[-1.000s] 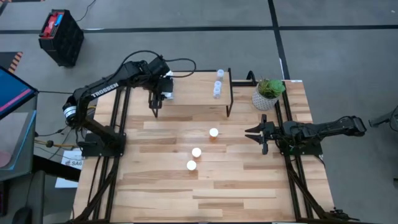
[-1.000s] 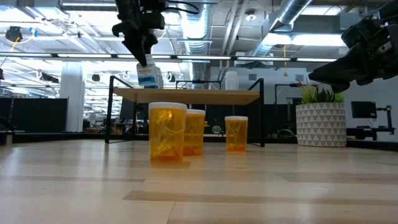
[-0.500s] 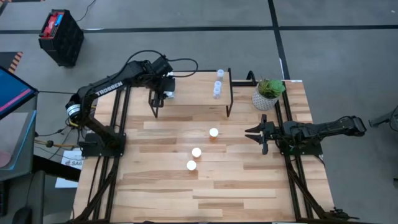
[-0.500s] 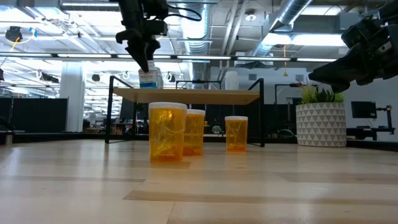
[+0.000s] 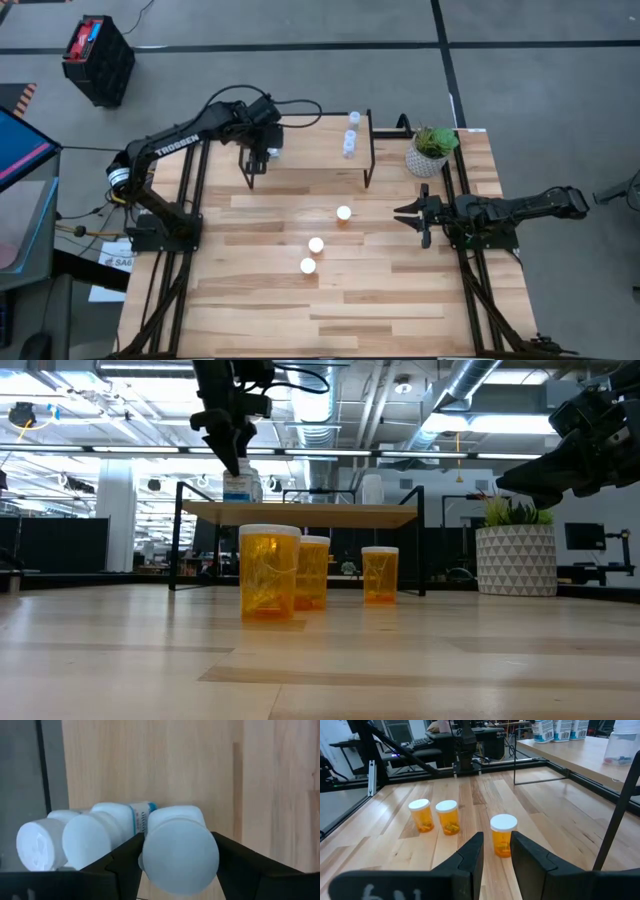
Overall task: Pick and place medicine bottles onto shelf by color
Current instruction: Put the white pill bottle aligned with the other white pill bottles on the shelf, then put the top orange pill bottle on the shelf
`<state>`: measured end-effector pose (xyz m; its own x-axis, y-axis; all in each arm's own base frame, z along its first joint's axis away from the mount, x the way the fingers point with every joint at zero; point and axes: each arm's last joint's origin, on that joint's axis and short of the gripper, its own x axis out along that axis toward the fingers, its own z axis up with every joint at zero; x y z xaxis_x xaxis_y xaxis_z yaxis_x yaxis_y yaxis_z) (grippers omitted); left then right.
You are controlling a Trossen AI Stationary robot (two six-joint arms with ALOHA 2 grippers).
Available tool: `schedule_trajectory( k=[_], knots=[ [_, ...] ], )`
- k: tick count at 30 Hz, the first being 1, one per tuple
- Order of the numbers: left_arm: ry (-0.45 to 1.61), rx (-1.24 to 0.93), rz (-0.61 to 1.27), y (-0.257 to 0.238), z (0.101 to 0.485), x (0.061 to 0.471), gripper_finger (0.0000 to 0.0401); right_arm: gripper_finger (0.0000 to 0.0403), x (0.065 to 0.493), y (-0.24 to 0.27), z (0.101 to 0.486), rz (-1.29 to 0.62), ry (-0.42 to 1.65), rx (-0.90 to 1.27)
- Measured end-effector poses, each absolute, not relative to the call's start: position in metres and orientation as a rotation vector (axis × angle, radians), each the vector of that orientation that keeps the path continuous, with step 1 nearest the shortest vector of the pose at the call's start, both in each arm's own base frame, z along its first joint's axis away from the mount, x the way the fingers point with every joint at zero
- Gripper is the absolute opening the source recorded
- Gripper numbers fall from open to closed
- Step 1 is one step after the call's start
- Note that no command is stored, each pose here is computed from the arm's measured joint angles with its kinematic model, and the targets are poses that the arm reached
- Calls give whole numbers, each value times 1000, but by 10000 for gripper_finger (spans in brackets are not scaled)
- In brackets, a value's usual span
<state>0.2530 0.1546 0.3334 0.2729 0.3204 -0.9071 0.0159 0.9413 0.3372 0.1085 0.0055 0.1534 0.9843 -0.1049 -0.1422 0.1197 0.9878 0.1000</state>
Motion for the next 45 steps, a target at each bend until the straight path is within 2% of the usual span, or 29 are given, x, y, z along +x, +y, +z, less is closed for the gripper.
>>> schedule_trajectory(
  k=[14,27,38,45],
  knots=[
    [1308,366,232,147,336,257,250,120,109,6,153,-113,137,108],
    [1144,418,281,140,386,262,254,120,109,5,153,-113,137,109],
    [1089,365,161,96,391,276,254,120,109,5,153,-113,137,109],
    [1122,254,75,73,387,276,254,120,109,5,153,-113,137,108]
  ],
)
